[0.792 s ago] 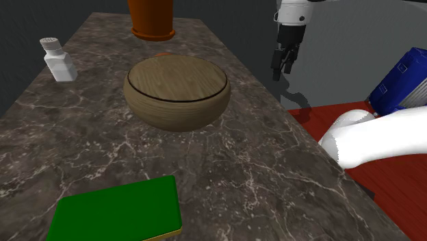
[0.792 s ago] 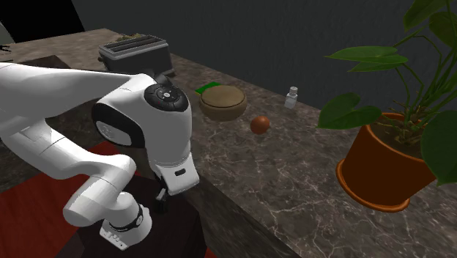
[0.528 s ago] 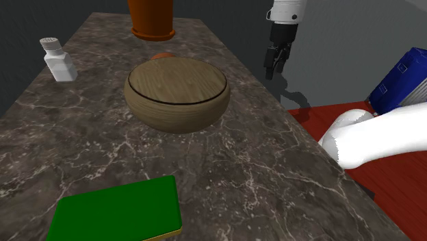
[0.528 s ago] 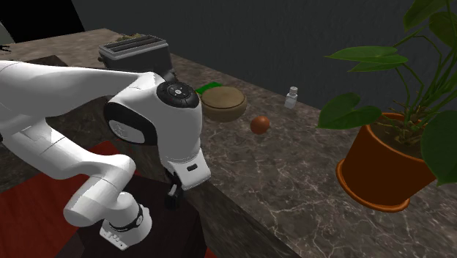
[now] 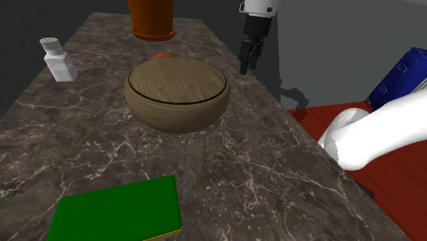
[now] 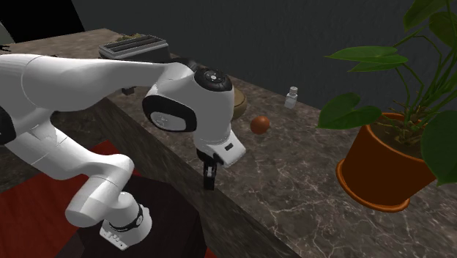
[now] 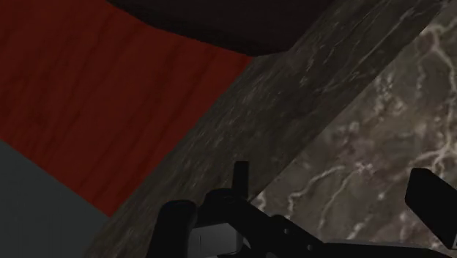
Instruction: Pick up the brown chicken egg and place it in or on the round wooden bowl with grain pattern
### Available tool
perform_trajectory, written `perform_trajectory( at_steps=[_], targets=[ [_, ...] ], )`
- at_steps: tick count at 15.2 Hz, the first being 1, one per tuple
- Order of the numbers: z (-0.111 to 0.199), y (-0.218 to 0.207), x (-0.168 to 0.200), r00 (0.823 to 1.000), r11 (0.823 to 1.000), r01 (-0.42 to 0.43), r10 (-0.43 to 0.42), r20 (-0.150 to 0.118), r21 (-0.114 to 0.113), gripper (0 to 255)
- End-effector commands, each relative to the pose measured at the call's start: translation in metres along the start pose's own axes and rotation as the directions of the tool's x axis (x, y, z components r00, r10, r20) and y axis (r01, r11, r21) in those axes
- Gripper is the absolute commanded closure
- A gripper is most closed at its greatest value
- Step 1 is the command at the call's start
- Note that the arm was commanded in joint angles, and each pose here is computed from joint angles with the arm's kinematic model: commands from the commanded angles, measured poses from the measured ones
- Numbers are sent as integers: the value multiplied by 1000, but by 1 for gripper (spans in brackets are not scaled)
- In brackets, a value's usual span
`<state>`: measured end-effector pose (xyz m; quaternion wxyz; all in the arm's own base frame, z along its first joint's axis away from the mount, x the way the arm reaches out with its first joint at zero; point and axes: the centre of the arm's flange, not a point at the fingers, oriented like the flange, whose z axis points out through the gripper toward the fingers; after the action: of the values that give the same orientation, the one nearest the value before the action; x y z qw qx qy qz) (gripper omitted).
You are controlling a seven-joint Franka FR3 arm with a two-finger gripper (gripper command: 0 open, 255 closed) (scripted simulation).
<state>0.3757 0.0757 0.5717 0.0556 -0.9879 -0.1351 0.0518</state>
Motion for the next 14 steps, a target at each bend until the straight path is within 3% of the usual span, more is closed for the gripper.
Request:
perform_trajectory(
  at_steps=[1,7,14],
  targets=[
    [-1,-16,22,999,999,45,-44,-19,18,0],
    [-14,-63,70,982,982,176,-171,-76,62,0],
    [-34,-124,117,939,939,327,-311,-148,102,0]
  ],
)
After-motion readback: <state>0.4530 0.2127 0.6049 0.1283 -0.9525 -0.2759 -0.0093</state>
